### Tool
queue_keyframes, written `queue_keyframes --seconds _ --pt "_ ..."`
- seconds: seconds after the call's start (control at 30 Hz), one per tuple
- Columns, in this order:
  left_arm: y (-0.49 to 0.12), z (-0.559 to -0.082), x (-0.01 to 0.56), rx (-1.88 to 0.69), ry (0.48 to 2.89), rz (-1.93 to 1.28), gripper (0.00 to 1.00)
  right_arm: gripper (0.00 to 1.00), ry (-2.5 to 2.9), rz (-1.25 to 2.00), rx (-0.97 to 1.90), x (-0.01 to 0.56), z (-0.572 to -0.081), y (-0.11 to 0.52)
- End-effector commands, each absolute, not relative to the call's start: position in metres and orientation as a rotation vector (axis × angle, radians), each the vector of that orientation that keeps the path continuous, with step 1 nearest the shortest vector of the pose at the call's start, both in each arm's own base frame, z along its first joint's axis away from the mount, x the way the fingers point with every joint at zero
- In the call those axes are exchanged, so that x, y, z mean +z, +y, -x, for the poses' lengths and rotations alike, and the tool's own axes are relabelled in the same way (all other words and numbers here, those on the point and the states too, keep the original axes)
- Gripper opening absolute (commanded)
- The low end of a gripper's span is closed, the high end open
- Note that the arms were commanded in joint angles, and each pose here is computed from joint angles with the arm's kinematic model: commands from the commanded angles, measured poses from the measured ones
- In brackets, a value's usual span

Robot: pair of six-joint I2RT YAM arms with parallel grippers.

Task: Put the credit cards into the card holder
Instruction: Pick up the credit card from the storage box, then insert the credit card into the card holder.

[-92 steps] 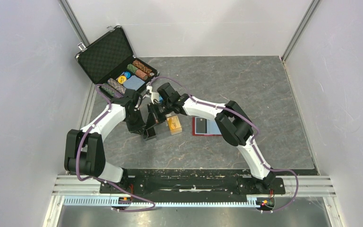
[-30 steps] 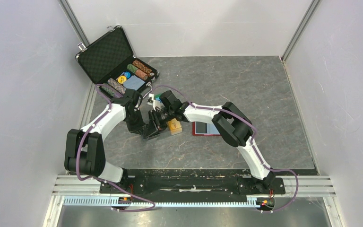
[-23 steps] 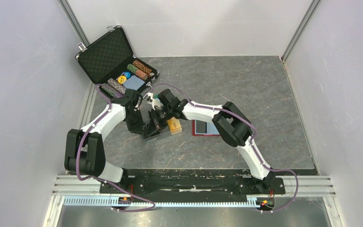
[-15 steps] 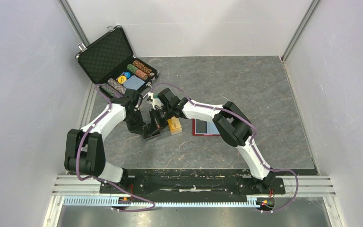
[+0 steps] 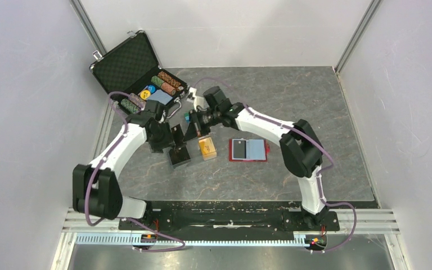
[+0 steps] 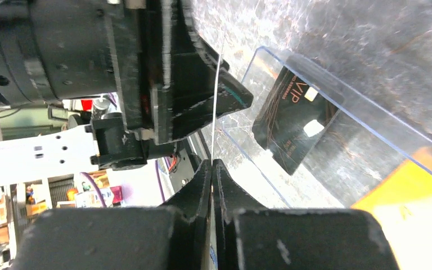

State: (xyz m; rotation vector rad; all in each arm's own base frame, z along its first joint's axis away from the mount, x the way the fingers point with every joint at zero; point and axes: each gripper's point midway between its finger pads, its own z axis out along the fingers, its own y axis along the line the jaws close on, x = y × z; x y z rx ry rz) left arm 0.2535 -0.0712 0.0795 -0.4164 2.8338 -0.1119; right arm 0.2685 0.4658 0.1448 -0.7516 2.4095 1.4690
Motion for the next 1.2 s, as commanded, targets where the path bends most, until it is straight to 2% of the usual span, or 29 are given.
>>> queue_keyframes --seconds 0.0,0.1,0.27,0.4,0.57,0.83,0.93,1.0,1.07,1.1,1.13,1.17 --pt "-0.092 -0.294 0.155 -0.321 2.543 0.246 0.61 0.00 2.266 0.753 1.504 0.192 -0.281 0.444" --pt "-0.115 -0.304 0.186 -0.507 2.409 0.182 0.69 0.00 2.265 0.702 1.498 0.198 -0.288 0.420" --pt "-0.159 -0.313 0.219 -0.861 2.228 0.125 0.73 0.00 2.245 0.610 1.485 0.206 -0.301 0.378" --pt "-0.190 -0.314 0.239 -1.139 2.074 0.080 0.81 0.00 2.214 0.556 1.490 0.216 -0.306 0.349" --pt "-0.218 -0.311 0.260 -1.444 1.910 0.002 0.80 0.00 2.162 0.503 1.556 0.227 -0.304 0.325" --pt "-0.253 -0.312 0.245 -1.560 1.955 -0.072 0.76 0.00 2.086 0.476 1.654 0.245 -0.297 0.317" --pt "-0.267 -0.312 0.244 -1.588 1.949 -0.084 0.70 0.00 2.083 0.474 1.666 0.246 -0.296 0.318" --pt "-0.275 -0.312 0.245 -1.613 1.944 -0.092 0.60 0.00 2.079 0.473 1.670 0.247 -0.296 0.318" --pt "-0.280 -0.312 0.245 -1.633 1.942 -0.090 0.43 0.00 2.078 0.467 1.674 0.247 -0.297 0.318" --pt "-0.282 -0.313 0.246 -1.643 1.939 -0.089 0.31 0.00 2.075 0.466 1.675 0.248 -0.297 0.318" --pt "-0.283 -0.313 0.247 -1.651 1.935 -0.090 0.16 0.04 2.077 0.464 1.675 0.247 -0.297 0.318" --pt "-0.283 -0.313 0.247 -1.654 1.936 -0.085 0.05 0.14 2.076 0.464 1.673 0.247 -0.298 0.318"
